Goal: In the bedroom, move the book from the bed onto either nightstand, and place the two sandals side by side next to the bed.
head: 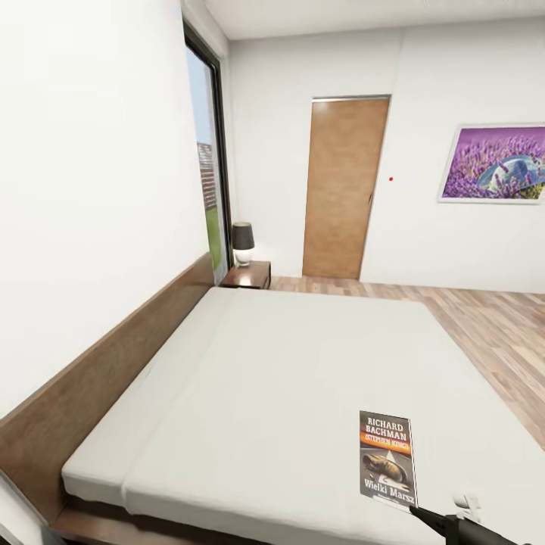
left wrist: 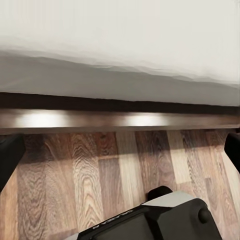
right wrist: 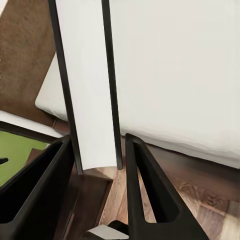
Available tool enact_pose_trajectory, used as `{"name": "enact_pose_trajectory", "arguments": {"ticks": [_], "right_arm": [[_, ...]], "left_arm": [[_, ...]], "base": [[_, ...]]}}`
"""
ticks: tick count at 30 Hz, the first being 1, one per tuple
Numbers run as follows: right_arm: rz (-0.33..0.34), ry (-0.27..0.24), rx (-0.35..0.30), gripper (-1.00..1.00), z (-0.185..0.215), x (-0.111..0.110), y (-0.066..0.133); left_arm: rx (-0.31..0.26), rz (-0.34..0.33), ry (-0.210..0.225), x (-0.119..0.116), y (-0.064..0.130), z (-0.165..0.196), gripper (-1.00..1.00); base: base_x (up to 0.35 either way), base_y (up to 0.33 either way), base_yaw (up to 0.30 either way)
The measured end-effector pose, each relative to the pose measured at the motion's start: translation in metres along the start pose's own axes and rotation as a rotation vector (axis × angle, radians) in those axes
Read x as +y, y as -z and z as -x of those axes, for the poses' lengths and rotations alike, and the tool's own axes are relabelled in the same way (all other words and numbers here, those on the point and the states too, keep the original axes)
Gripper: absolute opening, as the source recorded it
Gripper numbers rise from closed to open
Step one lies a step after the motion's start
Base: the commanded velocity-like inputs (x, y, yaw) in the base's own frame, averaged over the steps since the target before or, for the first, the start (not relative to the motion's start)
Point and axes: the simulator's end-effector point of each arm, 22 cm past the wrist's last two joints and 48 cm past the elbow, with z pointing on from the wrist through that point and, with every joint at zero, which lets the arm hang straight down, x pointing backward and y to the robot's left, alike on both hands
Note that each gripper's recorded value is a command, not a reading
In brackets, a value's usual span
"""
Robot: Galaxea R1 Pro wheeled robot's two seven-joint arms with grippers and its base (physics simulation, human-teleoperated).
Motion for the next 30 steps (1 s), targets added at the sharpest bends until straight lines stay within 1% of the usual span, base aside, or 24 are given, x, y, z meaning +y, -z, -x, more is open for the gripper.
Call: {"name": "enact_pose_trajectory", "arguments": {"ticks": [30], "right_arm": [[0.014, 0.029, -0.033, -1.0, 0.016, 0.01, 0.004]], "left_arm": [[-0.04, -0.009, -0.021, -0.007, 0.0, 0.018, 1.0]], "base": [[0.0, 0.0, 0.0]]}}
